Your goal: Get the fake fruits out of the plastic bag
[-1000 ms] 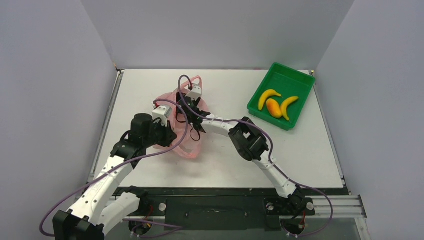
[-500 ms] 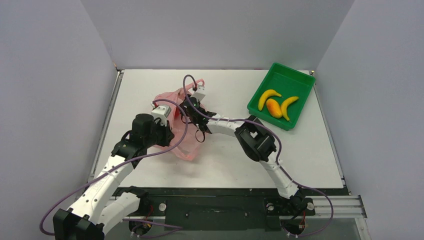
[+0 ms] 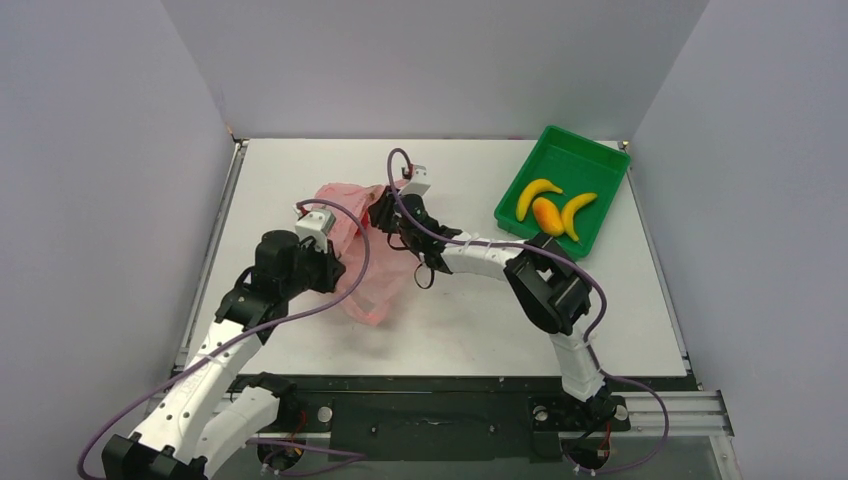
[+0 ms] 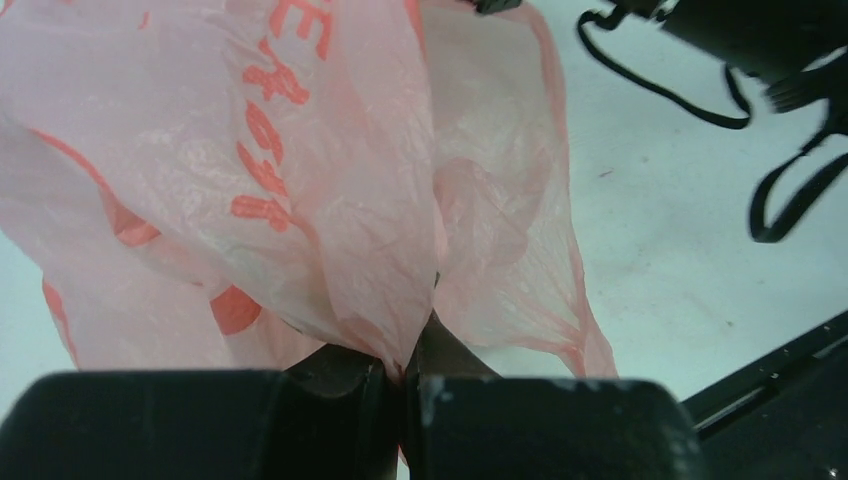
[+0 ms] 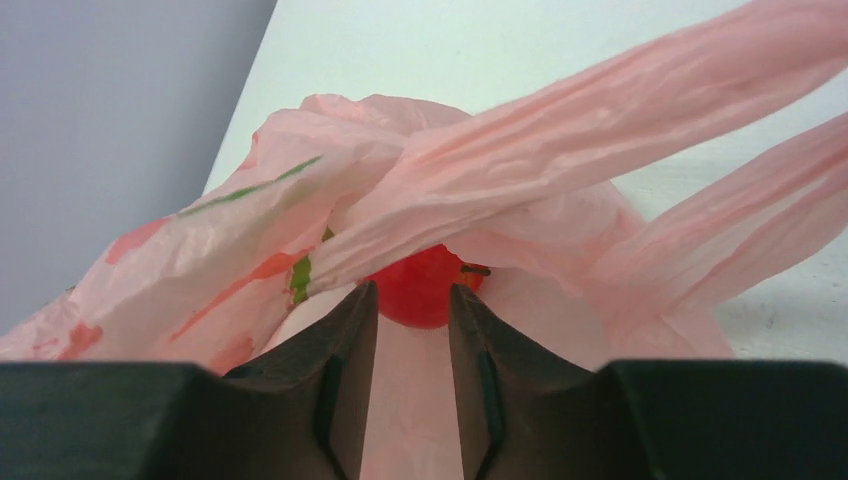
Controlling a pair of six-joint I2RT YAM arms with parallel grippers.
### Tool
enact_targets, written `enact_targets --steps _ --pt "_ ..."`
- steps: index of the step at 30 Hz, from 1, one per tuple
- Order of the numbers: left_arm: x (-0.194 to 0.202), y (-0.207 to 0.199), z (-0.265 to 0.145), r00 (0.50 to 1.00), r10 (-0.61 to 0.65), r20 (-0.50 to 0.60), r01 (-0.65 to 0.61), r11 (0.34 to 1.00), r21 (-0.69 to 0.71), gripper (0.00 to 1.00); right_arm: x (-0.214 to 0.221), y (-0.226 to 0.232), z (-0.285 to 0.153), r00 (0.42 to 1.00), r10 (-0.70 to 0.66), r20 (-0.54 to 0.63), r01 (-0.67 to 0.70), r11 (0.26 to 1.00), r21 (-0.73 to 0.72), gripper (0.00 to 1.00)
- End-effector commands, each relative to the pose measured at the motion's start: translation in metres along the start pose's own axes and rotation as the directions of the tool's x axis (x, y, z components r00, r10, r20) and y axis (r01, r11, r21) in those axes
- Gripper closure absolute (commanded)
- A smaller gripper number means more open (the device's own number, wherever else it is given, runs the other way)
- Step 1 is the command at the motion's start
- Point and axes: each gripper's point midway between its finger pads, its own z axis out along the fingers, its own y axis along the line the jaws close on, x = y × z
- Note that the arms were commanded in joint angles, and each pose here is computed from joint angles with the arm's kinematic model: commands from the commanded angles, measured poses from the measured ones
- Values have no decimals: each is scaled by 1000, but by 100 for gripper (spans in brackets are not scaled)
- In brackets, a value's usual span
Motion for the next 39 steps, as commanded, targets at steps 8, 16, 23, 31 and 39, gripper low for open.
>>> enact_targets --steps 8,16,23,31,39 --pt "-11 -107 -25 990 -29 -138 92 874 478 100 27 6 -22 997 1 -72 -11 989 -145 36" --pt "23 -61 -22 957 -128 -261 166 978 129 100 35 -6 -30 997 -5 -74 -5 991 -130 15" --pt "47 -19 -20 900 -292 -323 282 956 -78 100 37 -2 -32 997 -39 -68 30 991 -134 2" --pt "50 -22 -14 899 -288 -331 289 956 -47 100 35 10 -18 1000 -11 -22 8 991 -133 0" --pt "47 -29 -16 905 -275 -324 292 957 2 100 33 16 11 993 111 42 -107 991 -82 0"
